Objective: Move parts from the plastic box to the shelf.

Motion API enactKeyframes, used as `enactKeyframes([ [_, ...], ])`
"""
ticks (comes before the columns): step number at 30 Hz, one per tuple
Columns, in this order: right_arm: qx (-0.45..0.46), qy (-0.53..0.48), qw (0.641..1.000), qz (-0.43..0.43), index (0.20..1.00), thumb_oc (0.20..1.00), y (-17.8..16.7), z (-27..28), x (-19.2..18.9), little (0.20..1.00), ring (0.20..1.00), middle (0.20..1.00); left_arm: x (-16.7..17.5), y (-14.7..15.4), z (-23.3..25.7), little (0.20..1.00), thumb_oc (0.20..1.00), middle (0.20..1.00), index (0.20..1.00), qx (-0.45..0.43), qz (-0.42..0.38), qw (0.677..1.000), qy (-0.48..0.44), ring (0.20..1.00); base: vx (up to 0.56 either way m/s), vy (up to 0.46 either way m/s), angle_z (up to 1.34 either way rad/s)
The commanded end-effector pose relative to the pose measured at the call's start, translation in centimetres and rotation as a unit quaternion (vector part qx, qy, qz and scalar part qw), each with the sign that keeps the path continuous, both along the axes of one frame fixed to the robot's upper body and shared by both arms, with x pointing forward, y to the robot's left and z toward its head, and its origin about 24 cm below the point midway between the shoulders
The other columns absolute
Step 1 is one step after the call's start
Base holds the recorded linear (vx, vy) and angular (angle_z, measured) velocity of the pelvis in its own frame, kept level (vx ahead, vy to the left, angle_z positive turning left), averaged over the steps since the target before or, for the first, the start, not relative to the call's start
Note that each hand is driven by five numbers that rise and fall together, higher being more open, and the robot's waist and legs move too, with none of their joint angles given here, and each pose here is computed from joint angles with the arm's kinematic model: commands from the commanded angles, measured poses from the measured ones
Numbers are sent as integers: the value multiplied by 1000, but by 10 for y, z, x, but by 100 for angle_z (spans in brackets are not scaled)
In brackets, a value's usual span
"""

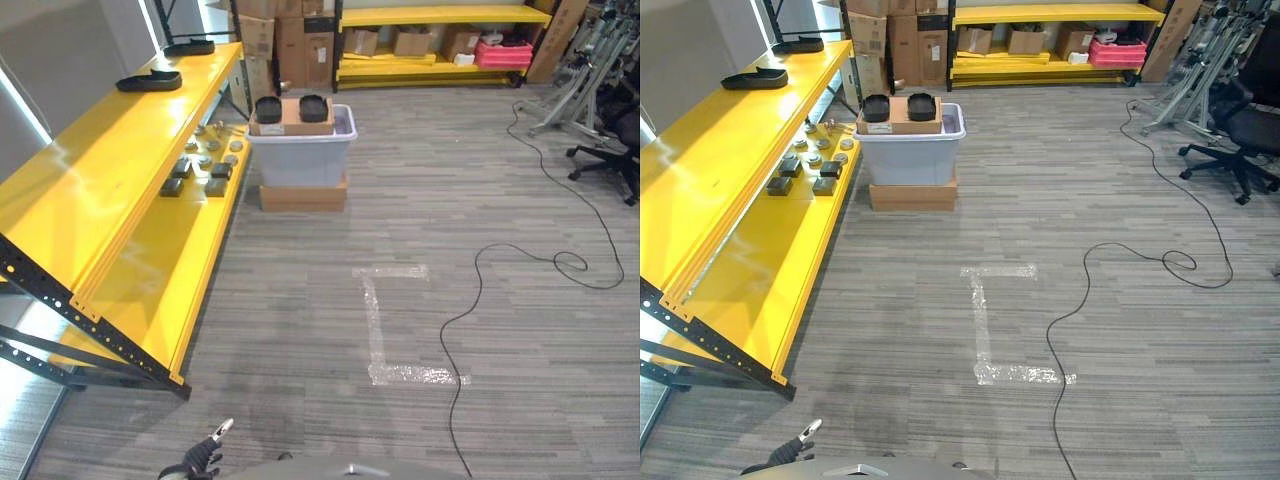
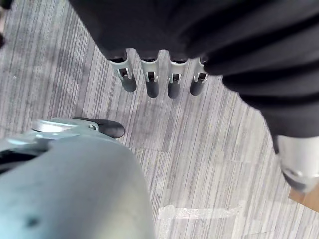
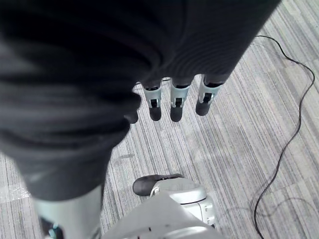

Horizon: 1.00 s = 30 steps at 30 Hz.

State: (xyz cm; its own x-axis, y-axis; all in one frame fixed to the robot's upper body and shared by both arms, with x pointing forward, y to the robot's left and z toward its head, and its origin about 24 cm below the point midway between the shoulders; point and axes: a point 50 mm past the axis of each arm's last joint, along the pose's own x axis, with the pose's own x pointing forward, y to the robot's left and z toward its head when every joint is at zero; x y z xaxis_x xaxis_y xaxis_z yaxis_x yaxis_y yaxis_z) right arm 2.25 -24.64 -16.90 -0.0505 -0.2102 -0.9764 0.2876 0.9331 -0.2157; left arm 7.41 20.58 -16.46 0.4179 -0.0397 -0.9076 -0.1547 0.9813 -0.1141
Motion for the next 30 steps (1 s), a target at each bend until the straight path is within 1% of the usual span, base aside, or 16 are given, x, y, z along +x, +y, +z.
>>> enactKeyframes([
  [1, -7, 26, 1000, 6, 1000, 1000, -6, 2, 0, 1000, 1000, 1000, 19, 1, 3, 1000, 1000, 1000, 1000, -10, 22, 999, -23, 1000, 0, 0, 0],
  [3, -7, 24, 1000, 11, 1000, 1000, -7, 3, 0, 1000, 1000, 1000, 20, 0, 4, 1000, 1000, 1000, 1000, -10, 24, 999, -28, 1000, 0, 0, 0],
  [6, -7, 23, 1000, 13, 1000, 1000, -7, 3, 1, 1000, 1000, 1000, 19, 3, 3, 1000, 1000, 1000, 1000, 14, 27, 999, -14, 1000, 11, 2, 0],
  [12, -19, 17, 999, 20, 1000, 1000, -8, 3, 3, 1000, 1000, 1000, 13, -4, -1, 1000, 1000, 1000, 1000, -13, 19, 1000, 9, 1000, 38, 3, 1],
  [15, -21, 0, 1000, 22, 1000, 1000, -9, 3, 5, 1000, 1000, 1000, 11, -6, -1, 1000, 1000, 1000, 1000, -8, 17, 1000, 15, 1000, 26, 4, 0],
  [16, -20, -13, 999, 26, 1000, 1000, -8, 3, 9, 1000, 1000, 1000, 6, -3, -3, 1000, 1000, 1000, 1000, 16, 28, 999, 39, 1000, 49, 12, -1],
  [18, -13, -20, 999, 32, 1000, 1000, -7, 2, 11, 1000, 1000, 1000, -3, -1, -6, 1000, 1000, 1000, 1000, 27, 45, 995, 82, 1000, 51, 11, -1],
  [19, -14, -21, 999, 34, 1000, 1000, -6, 2, 12, 1000, 1000, 1000, -4, 0, -6, 1000, 1000, 1000, 1000, 27, 47, 995, 87, 1000, 53, 8, -2],
  [30, -18, -17, 1000, 9, 1000, 1000, -5, 1, 8, 1000, 1000, 1000, -2, -1, -7, 1000, 1000, 1000, 1000, 33, 51, 993, 96, 1000, 37, 12, -3],
])
